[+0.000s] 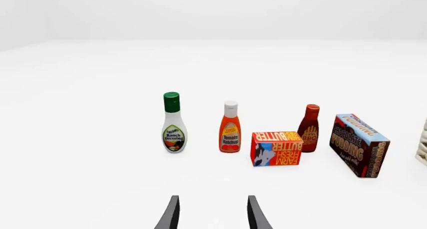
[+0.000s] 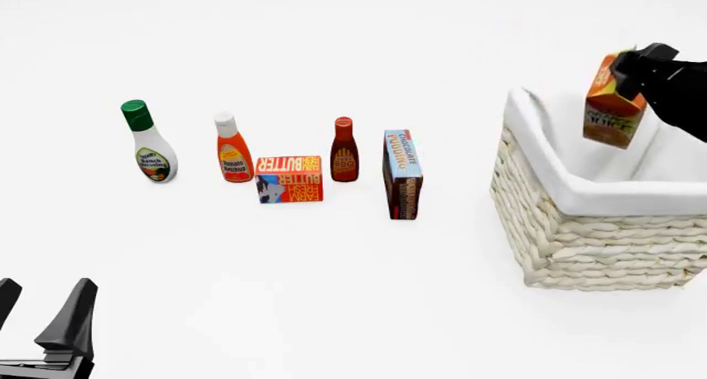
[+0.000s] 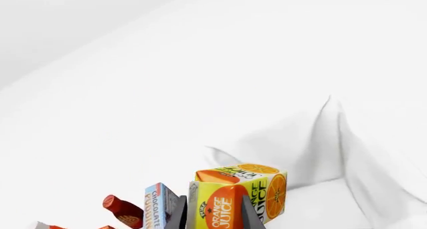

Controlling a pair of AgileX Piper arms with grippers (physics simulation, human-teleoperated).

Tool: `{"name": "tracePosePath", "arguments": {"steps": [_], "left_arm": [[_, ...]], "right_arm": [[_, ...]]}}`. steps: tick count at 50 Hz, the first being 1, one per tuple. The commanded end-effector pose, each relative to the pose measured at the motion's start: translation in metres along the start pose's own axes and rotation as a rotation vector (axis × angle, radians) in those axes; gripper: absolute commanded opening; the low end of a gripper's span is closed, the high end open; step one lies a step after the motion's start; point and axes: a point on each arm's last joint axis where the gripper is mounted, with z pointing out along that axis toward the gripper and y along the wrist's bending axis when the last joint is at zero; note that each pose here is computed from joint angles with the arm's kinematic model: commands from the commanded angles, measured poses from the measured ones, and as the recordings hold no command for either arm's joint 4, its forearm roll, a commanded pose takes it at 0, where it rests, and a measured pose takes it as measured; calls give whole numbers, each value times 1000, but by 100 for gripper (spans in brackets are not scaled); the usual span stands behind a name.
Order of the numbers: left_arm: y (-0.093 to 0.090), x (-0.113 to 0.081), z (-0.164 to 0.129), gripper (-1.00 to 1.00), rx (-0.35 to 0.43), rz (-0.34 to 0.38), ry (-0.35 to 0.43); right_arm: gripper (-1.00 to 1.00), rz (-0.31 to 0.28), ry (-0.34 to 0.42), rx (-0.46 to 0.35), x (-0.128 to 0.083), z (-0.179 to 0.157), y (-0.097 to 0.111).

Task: Pick the orange juice and place it in the basket.

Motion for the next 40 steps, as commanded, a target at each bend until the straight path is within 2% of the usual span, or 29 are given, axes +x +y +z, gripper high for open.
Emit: {"name": "tracePosePath", "arguments": {"steps": [1,18,40], "left_arm": [[0,0,0,100,0,0,0],[0,0,0,100,0,0,0],[0,0,0,100,0,0,0]], "right_arm": [[-100,6,-7,28,2,15,-9],[-100,22,17,68,10,32,-21],[-100,30,49,90,11,43,-25]]}}
